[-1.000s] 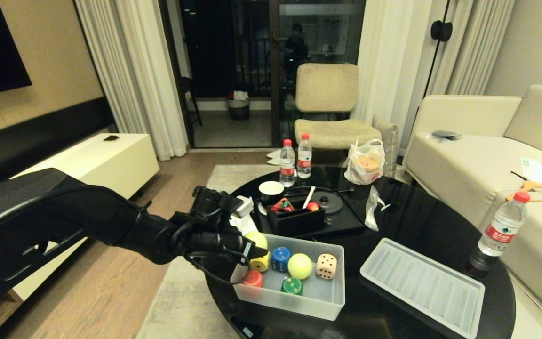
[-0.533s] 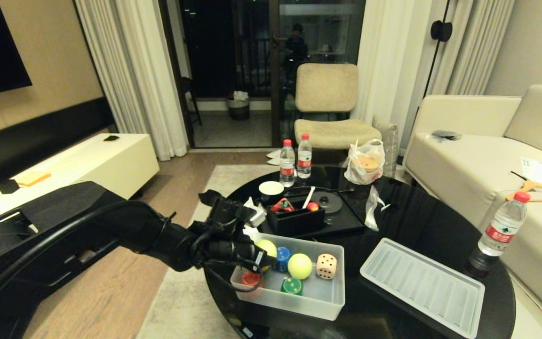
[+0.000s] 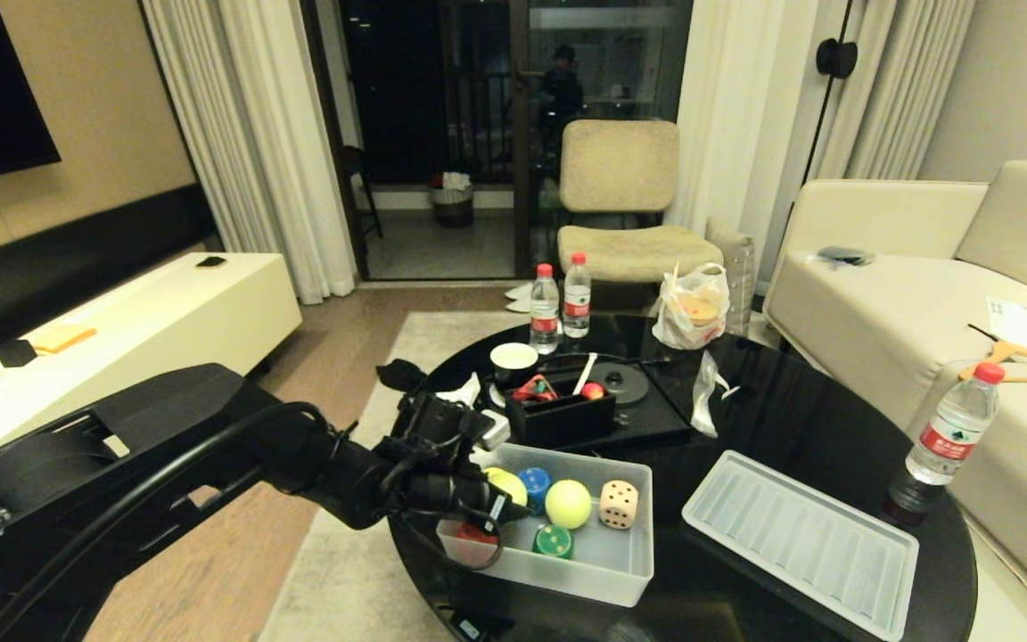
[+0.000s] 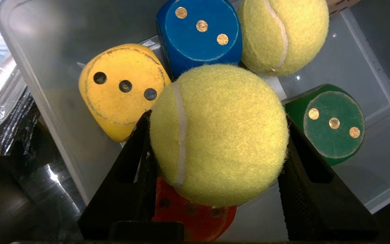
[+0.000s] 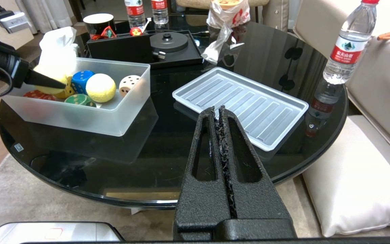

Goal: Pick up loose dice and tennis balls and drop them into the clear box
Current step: Put the ball in the box

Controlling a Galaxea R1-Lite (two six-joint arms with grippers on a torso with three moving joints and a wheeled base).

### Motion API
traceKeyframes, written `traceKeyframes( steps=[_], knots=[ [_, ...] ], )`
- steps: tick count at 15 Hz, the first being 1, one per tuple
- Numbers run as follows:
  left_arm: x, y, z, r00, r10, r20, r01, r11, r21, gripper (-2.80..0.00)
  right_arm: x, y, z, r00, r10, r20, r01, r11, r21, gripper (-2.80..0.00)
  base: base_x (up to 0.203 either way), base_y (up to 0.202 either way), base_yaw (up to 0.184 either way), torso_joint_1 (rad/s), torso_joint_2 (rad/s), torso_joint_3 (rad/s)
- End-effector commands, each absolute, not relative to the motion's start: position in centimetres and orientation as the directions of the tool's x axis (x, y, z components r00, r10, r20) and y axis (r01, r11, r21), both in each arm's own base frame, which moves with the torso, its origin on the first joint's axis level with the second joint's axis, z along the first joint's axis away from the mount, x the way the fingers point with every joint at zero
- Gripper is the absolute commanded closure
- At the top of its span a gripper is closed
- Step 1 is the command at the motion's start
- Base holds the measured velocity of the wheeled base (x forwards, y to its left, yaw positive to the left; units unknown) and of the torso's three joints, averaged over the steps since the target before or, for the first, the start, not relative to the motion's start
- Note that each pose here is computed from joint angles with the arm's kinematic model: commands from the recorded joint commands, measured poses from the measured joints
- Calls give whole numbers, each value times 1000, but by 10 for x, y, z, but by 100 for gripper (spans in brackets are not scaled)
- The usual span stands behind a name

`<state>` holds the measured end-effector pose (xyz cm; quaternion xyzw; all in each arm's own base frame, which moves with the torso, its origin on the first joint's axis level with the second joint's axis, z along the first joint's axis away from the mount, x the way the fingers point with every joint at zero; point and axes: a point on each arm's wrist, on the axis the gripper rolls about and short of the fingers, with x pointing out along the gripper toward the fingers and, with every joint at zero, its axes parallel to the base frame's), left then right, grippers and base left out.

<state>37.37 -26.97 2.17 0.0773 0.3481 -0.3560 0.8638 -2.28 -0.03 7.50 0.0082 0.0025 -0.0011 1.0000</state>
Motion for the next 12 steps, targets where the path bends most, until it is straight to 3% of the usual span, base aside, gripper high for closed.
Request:
traceKeyframes(
  steps=[1, 5, 6, 12],
  knots=[
    [374, -273, 15, 497, -559, -664, 671, 733, -115, 0, -23, 0, 75, 1000, -2, -6, 2, 1000, 17, 0, 0, 0, 0, 0, 0, 0],
    [376, -279, 4, 529, -552, -645, 670, 738, -83, 0, -23, 0, 75, 1000, -2, -6, 2, 1000, 17, 0, 0, 0, 0, 0, 0, 0],
    [376, -280, 4, 530, -551, -644, 671, 737, -78, -280, -23, 0, 75, 1000, -2, -6, 2, 1000, 17, 0, 0, 0, 0, 0, 0, 0],
    [363, -281, 41, 547, -585, -599, 689, 721, -76, -280, -23, 0, 75, 1000, -2, -6, 2, 1000, 17, 0, 0, 0, 0, 0, 0, 0]
  ],
)
